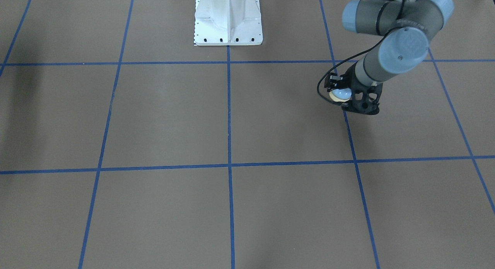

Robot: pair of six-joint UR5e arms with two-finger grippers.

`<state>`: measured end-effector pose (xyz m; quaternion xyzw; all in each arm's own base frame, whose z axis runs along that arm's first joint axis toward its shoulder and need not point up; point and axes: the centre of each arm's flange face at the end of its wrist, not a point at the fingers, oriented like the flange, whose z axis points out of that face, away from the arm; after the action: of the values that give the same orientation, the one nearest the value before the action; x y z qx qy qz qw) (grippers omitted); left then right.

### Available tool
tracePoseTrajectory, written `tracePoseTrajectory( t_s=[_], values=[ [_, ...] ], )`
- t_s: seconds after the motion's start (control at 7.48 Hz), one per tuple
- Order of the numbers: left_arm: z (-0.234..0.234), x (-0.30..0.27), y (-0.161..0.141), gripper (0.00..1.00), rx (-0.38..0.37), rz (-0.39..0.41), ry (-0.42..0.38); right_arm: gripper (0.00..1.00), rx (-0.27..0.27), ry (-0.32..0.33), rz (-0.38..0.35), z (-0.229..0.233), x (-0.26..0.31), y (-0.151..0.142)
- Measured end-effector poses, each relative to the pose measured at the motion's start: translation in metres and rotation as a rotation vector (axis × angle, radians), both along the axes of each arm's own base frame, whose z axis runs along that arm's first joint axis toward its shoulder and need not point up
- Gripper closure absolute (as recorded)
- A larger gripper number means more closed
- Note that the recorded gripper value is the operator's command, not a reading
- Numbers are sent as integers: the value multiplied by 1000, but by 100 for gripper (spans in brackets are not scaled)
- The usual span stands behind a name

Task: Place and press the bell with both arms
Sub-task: 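Lower the bell onto the grid centre and open the left gripper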

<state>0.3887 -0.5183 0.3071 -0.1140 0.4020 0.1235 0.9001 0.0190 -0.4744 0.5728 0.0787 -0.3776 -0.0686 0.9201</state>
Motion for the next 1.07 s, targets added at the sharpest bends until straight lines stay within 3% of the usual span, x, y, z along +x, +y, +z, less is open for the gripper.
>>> tracePoseTrajectory(
  t_s=[0.27,0.54,0.94,1.07],
  values=[
    [-68,80,-46,100,-68,-22,-33,0,6,-5,0,-2,0,-1],
    [-117,147,-72,100,-119,-44,-53,0,9,-6,0,-3,-1,-2],
    [-133,215,-87,99,-134,-131,-56,0,11,-7,-2,-4,-1,-3],
    [-136,228,-84,90,-127,-139,-62,0,11,-8,-2,-4,-1,-3]
  ],
)
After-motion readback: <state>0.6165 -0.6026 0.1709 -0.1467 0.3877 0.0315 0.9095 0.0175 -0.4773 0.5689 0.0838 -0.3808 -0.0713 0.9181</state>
